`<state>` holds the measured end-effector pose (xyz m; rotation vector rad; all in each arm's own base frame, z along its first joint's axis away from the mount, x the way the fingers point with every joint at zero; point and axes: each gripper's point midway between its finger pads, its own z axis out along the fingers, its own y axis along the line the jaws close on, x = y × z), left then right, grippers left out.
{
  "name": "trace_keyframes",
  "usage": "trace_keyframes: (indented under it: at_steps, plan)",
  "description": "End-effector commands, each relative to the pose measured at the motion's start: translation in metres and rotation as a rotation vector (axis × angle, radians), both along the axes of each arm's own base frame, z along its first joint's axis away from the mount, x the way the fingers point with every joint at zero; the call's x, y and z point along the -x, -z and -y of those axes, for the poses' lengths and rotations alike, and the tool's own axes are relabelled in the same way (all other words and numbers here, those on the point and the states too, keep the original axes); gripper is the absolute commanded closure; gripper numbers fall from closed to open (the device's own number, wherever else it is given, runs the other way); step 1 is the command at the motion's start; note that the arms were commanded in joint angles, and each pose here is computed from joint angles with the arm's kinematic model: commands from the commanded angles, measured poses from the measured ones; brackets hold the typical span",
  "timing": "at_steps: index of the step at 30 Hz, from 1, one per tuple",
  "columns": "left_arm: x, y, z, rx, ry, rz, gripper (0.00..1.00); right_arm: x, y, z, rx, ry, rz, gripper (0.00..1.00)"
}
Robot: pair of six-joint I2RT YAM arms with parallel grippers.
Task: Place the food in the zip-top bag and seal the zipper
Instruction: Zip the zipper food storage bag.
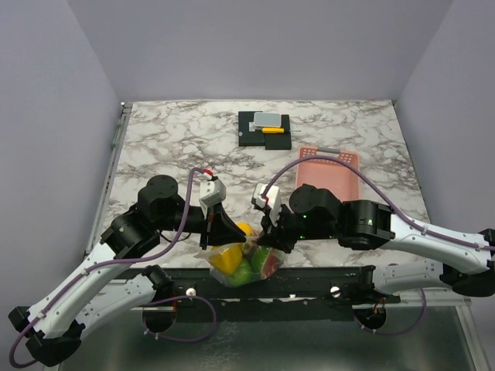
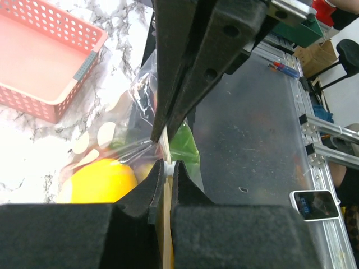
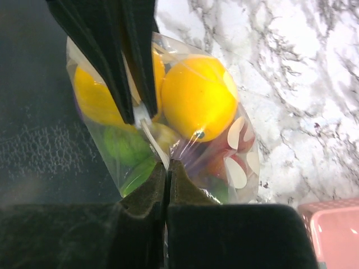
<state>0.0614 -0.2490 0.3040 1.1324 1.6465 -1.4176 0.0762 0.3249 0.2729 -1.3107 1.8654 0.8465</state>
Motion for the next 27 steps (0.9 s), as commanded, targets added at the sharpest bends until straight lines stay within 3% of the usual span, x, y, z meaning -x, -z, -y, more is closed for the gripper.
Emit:
trace_keyframes:
  at_steps: [1, 27]
  plan:
    - [0.010, -0.023, -0.005, 0.048, 0.038, 0.070, 1.00, -0.024, 0.009, 0.038, 0.078, 0.204, 0.040, 0.99]
    - [0.003, -0.022, -0.017, 0.006, -0.043, 0.114, 1.00, -0.078, 0.028, 0.121, 0.269, 0.726, 0.176, 0.99]
